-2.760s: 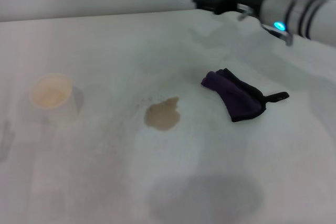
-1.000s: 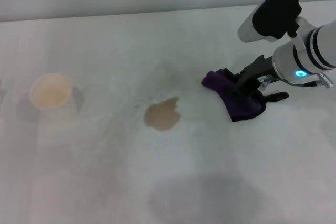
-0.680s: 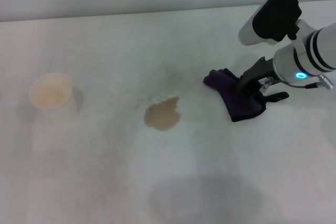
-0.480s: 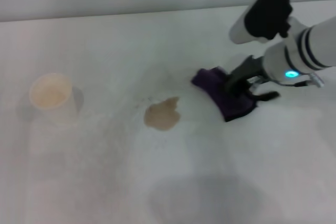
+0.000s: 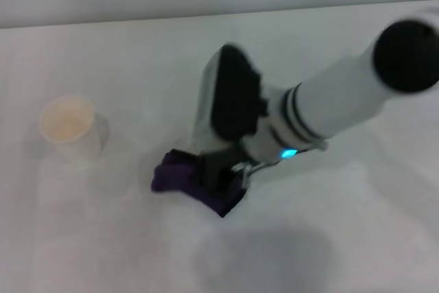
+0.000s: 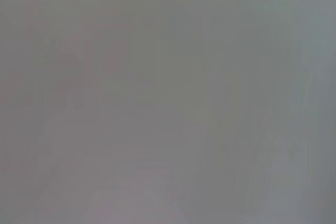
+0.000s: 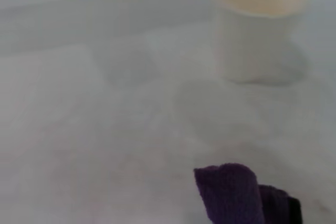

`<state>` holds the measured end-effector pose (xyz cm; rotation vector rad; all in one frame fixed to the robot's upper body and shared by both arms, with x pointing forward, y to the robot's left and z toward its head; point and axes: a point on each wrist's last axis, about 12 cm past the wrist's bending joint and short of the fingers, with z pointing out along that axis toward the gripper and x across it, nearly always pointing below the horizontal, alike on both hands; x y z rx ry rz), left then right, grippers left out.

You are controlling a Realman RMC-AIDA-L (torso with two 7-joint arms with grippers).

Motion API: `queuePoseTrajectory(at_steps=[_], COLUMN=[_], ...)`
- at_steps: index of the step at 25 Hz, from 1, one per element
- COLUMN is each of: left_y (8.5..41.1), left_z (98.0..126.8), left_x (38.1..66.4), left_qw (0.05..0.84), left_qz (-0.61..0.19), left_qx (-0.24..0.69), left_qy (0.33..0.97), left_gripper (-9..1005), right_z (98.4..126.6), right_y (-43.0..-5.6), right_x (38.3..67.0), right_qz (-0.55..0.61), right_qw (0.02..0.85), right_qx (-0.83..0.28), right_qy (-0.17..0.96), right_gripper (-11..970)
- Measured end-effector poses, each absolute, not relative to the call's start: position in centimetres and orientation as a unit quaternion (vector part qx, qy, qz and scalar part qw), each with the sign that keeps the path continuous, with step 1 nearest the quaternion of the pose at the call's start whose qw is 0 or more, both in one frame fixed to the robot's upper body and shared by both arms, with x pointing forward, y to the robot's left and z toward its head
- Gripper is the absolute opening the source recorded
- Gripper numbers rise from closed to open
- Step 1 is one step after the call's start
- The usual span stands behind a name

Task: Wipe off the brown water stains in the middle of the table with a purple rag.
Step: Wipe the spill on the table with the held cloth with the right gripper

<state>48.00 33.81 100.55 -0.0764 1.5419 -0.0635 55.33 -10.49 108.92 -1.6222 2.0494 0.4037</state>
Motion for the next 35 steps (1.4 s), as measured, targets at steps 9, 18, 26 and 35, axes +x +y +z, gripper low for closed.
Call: queuePoseTrajectory(at_steps=[9,18,26,35], left_y=[33.7,33.7,33.7,33.7], left_z=[100.7,100.7,100.7,100.6], left_x=[48.3,48.3,48.3,48.2], left_qw=[0.718,0.72,0.719,0.717], left_qz=[-0.031,-0.031,-0.032,-0.032], left_qx=[-0.033,-0.038,-0.038,-0.041], left_qy=[0.694,0.693,0.693,0.695], left_gripper=[890,890,891,891], right_z=[107.6,107.7,107.9,108.4], right_y=[-10.1,-16.9,-14.8,-9.4], right_x=[56.4,61.5,59.5,54.5], right_qz=[0.111,0.039,0.085,0.142], right_qw=[0.294,0.324,0.291,0.296], right_qx=[-0.587,-0.478,-0.522,-0.609], right_qy=[0.746,0.816,0.797,0.722], right_gripper=[92,91,91,92])
